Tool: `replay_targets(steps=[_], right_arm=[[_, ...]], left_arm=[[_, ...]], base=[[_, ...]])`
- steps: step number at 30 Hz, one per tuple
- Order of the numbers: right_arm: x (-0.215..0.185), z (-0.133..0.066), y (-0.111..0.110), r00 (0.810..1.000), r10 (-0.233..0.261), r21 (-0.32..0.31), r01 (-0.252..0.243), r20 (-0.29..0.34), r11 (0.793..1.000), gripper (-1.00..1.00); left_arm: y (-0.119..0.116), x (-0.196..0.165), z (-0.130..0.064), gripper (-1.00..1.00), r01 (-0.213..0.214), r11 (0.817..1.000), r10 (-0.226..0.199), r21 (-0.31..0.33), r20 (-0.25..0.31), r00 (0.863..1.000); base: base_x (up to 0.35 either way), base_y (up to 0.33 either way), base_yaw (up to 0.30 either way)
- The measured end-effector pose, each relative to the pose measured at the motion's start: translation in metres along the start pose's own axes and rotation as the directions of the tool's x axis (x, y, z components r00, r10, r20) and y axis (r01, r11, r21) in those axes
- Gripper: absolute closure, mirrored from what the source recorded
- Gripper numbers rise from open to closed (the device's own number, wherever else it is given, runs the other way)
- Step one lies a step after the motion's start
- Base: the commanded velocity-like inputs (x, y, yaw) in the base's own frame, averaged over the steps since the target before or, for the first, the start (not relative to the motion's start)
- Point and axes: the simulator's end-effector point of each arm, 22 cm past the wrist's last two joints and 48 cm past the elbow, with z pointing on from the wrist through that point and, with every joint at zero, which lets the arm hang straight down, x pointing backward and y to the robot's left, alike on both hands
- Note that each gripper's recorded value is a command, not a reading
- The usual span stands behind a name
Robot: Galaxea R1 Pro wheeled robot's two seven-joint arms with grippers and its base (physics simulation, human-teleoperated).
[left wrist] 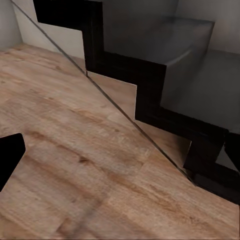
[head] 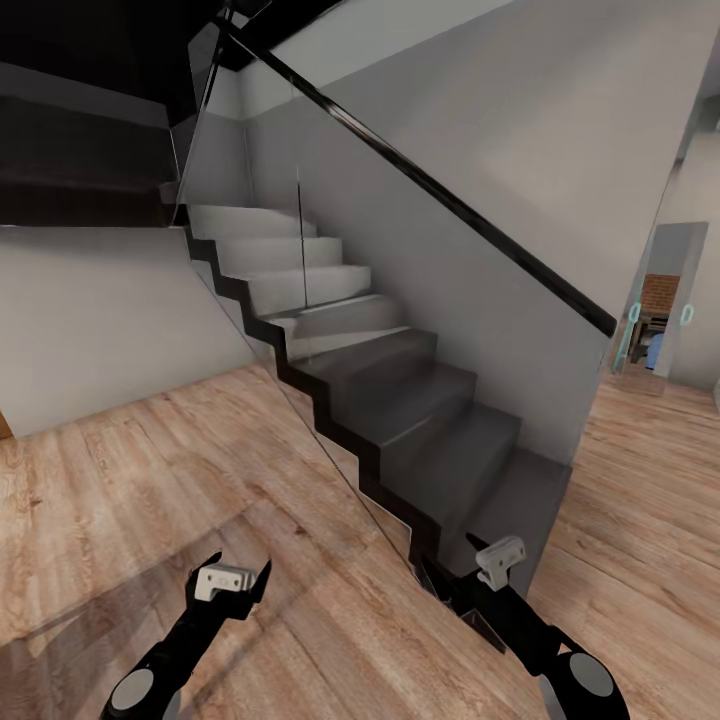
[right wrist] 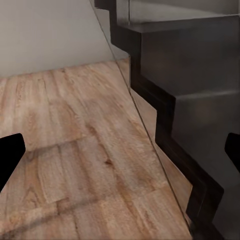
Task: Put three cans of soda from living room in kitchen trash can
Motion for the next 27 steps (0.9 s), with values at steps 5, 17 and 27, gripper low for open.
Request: replay_targets(steps=[5,17,27], right_arm=[[0.014,0.001,-0.004,1.0,0.017,0.026,-0.016,-0.026,1.0,-1.0],[0.081,0.002,-0.001,0.983,0.101,0.072,-0.091,-0.151,0.993,-1.0],[0.153,-0.038,-0.073,0.948,0.21,0.256,-0.148,-0.237,0.955,-1.0]], left_arm=[[0.0,0.022,0.0,-1.0,0.008,1.0,-0.008,-0.002,-0.044,0.999],[-0.001,0.062,-0.003,-1.0,0.026,1.0,-0.026,-0.003,-0.126,0.992],[-0.002,0.103,-0.009,-1.0,0.04,0.999,-0.041,-0.006,-0.205,0.978]], base=[[0.0,0.0,0.0],[0.0,0.0,0.0],[0.0,0.0,0.0]])
